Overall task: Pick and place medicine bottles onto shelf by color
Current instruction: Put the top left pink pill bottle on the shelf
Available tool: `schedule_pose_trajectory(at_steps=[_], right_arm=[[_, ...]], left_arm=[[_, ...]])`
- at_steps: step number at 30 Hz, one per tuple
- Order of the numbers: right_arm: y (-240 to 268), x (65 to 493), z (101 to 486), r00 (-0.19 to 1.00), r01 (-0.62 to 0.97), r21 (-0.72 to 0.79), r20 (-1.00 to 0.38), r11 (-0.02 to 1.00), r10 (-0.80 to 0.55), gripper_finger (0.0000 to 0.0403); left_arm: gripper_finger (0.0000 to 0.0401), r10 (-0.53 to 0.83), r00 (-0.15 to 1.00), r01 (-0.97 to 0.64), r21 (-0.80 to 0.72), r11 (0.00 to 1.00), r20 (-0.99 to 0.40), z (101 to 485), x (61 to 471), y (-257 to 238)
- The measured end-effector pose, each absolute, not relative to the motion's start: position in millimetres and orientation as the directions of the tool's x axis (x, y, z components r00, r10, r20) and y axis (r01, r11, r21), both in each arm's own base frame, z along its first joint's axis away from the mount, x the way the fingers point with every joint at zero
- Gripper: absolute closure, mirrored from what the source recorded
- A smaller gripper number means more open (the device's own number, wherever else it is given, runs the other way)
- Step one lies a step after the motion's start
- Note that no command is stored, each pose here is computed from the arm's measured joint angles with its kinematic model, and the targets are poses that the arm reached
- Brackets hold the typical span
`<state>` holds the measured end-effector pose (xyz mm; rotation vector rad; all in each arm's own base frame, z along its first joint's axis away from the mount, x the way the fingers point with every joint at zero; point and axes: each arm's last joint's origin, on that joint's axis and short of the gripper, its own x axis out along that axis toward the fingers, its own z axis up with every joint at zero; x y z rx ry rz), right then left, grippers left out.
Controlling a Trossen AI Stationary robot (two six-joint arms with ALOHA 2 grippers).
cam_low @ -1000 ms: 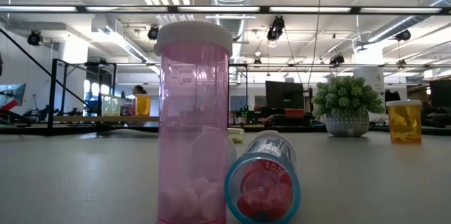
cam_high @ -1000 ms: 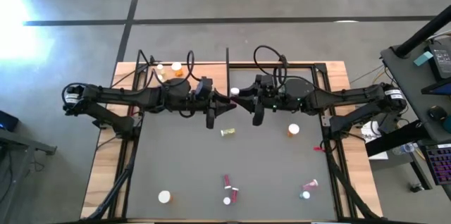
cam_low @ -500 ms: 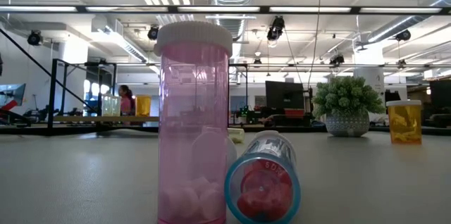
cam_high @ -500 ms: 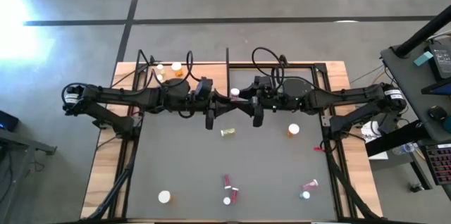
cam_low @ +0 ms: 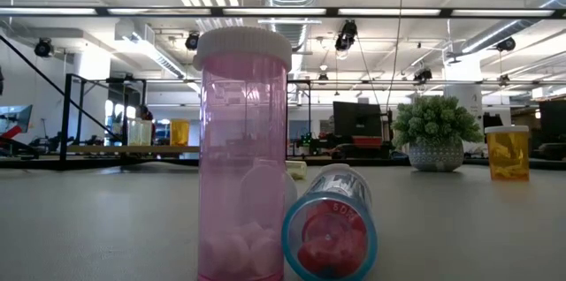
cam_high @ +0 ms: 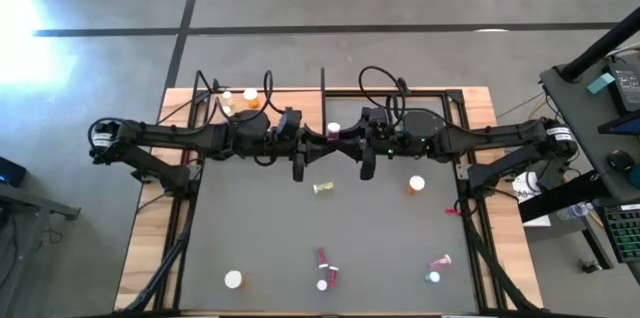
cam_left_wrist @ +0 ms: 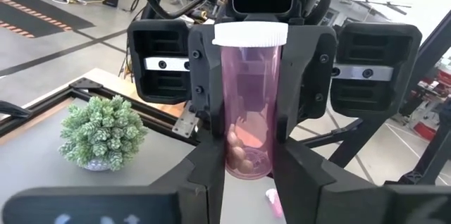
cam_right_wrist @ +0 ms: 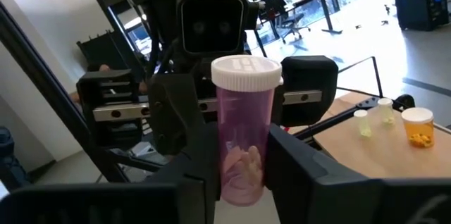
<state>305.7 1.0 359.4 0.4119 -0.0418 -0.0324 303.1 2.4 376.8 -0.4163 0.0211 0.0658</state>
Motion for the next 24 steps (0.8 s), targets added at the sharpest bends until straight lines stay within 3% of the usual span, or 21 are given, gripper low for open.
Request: schedule_pose_trajectory(at_steps=[8, 15, 20, 24], right_arm=[[1, 296, 365, 0.999, 0.028, 0.383, 0.022, 0.923, -0.04, 0.0308], [-2, 284, 359, 0.991, 0.092, 0.375, -0.124, 0.923, -0.049, 0.0307], [-2, 276, 347, 0.962, 0.158, 0.397, -0.27, 0.904, -0.05, 0.0307], [0, 275, 341, 0.944, 0.154, 0.43, -0.33, 0.89, -0.004, 0.0307]], left_arm=[[0.0241, 0.061, 0.998, -0.067, -0.426, 0.902, -0.029, 377, 302, 3], [0.0168, 0.068, 0.997, -0.078, -0.425, 0.902, -0.038, 376, 302, 5], [0.0152, 0.082, 0.994, -0.104, -0.476, 0.873, -0.067, 373, 302, 9], [0.0152, 0.088, 0.971, -0.197, -0.531, 0.824, -0.223, 357, 300, 14]])
